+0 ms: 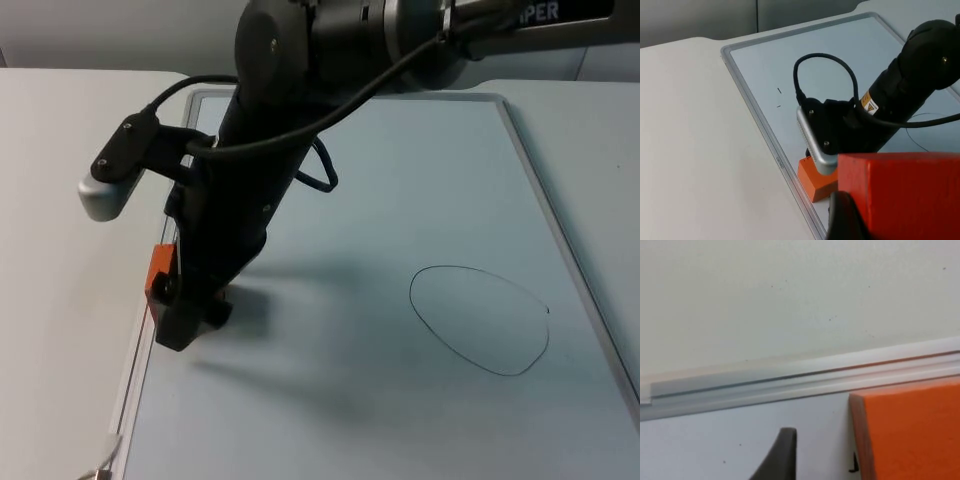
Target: Pick up one cube with the left hand and another cube with the right hand. First place the cube in the right hand at the target position, then stack the cube in the left hand on top.
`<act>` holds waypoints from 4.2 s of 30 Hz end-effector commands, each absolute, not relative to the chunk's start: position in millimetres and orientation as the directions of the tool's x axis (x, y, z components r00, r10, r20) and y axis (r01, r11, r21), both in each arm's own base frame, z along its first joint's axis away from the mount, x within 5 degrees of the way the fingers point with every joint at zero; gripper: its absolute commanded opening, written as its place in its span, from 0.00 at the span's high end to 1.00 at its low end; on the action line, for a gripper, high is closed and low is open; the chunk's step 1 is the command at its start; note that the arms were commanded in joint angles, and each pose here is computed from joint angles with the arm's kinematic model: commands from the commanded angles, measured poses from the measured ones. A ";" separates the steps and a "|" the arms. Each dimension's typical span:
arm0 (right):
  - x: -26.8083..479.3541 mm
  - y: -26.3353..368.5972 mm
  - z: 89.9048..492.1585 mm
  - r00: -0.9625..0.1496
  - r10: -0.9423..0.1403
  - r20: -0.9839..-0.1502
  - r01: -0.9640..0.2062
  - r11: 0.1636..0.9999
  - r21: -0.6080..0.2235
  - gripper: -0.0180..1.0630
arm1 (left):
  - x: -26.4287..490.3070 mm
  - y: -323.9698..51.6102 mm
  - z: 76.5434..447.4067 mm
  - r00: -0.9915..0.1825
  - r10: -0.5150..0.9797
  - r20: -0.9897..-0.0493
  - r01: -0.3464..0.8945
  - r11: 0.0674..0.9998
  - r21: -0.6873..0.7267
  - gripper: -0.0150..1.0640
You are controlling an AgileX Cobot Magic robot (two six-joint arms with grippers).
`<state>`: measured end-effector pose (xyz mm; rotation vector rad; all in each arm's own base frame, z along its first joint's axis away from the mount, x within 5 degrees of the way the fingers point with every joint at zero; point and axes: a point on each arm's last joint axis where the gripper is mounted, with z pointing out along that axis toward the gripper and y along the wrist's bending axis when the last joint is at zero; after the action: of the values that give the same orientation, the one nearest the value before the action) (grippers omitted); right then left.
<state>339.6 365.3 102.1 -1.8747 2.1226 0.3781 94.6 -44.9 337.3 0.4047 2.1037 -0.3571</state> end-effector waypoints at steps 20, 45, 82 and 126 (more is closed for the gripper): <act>337.0 347.1 173.0 -0.095 -0.954 -0.286 -0.985 0.131 -0.110 0.99 | 93.9 -45.9 338.6 -0.495 0.130 -0.859 0.422 0.900 -0.108 0.67; 214.8 205.0 470.5 -0.287 -0.678 -0.677 -0.802 0.556 -0.217 0.99 | 92.3 -45.3 335.1 -0.521 0.152 -0.840 0.424 0.900 -0.101 0.67; 214.9 102.7 254.4 -0.784 -0.439 -0.439 -0.444 0.891 -0.098 0.99 | 91.3 -45.7 334.1 -0.532 0.156 -0.832 0.429 0.897 -0.106 0.67; 288.6 153.8 104.0 -0.855 -0.437 -0.280 -0.447 0.894 -0.029 0.99 | 92.3 -45.9 327.1 -0.545 0.159 -0.823 0.426 0.898 -0.109 0.67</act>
<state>289.1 152.4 108.6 -0.6560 2.7753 0.0551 93.1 -44.9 327.3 0.4217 2.1611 -0.3538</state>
